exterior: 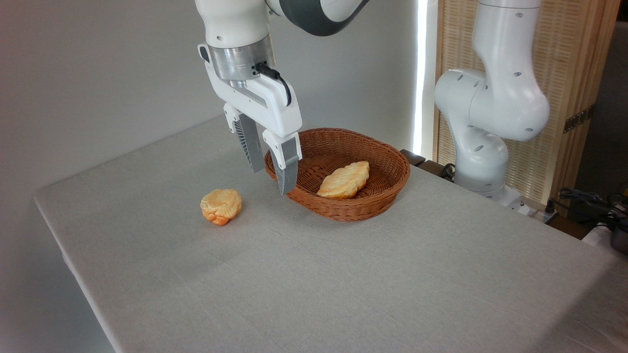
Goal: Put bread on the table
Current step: 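Move the gripper over the wicker basket above the flat pastry, then lower the gripper into the basket and close on the flat pastry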
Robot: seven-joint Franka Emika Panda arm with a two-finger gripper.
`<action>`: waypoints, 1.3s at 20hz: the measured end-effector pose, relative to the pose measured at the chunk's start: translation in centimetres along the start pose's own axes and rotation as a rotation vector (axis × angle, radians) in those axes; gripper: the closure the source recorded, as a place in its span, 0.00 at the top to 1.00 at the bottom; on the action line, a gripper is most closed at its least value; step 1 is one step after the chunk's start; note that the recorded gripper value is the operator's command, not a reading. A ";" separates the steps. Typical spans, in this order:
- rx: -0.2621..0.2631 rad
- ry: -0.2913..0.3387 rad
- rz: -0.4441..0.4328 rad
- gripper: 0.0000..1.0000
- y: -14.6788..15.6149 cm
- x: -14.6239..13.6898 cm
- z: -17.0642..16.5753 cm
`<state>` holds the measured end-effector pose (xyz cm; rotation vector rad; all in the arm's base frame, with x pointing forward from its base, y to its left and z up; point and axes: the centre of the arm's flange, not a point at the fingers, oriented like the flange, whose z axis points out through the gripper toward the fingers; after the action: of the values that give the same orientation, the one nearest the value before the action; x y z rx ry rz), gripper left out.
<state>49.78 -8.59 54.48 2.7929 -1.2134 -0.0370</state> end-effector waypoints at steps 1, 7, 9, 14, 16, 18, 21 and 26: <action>-0.005 -0.007 0.009 1.00 0.6 -0.1 0.2; -0.074 -0.104 0.061 1.00 4.9 -2.9 2.6; -0.097 -0.135 0.065 1.00 6.0 -4.5 3.7; -0.127 -0.179 0.064 1.00 8.0 -7.5 6.3; -0.133 -0.202 0.080 1.00 8.9 -7.7 7.4; -0.139 -0.227 0.093 1.00 9.7 -7.7 8.5; -0.150 -0.268 0.114 1.00 10.8 -7.6 10.3; -0.159 -0.287 0.122 1.00 10.6 -6.8 12.4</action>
<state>36.65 -11.78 43.06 2.6348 -1.3694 -0.5176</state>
